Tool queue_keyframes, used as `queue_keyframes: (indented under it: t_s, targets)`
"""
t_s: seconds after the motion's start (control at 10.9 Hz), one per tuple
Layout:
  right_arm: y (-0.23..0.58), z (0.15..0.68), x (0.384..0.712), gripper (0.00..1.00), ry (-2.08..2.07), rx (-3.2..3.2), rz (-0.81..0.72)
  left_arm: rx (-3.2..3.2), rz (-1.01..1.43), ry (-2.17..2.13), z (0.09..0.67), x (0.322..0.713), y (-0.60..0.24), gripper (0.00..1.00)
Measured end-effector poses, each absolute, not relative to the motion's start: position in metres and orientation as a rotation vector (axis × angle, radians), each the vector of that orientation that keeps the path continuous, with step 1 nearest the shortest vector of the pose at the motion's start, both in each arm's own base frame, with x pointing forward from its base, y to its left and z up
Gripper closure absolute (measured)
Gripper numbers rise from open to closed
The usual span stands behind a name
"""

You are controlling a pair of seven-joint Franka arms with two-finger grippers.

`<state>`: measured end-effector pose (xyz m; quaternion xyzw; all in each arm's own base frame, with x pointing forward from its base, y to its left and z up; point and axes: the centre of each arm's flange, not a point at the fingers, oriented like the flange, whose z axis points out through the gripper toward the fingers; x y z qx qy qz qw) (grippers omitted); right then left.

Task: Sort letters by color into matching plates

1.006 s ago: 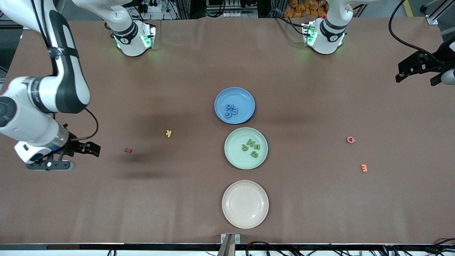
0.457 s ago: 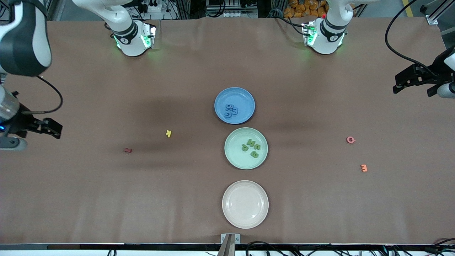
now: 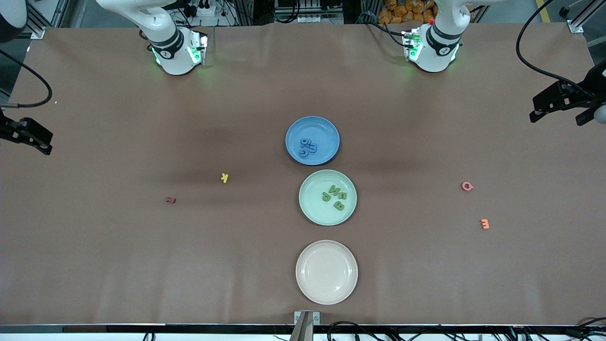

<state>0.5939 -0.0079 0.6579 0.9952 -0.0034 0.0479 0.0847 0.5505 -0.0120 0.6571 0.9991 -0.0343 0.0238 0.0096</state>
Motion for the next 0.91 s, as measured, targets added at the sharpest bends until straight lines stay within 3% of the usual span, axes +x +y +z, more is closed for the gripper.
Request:
queue_keyframes:
  t_s: [0.37, 0.91]
  targets:
    - [-0.004, 0.691, 0.565, 0.0, -0.008, 2.999, 0.152, 3.118, 0.1, -0.072, 0.655, 0.54, -0.004, 0.0]
    - [0.001, 0.638, 0.565, 0.0, 0.013, 3.012, 0.05, 3.119, 0.137, -0.068, 0.651, 0.536, -0.003, 0.0]
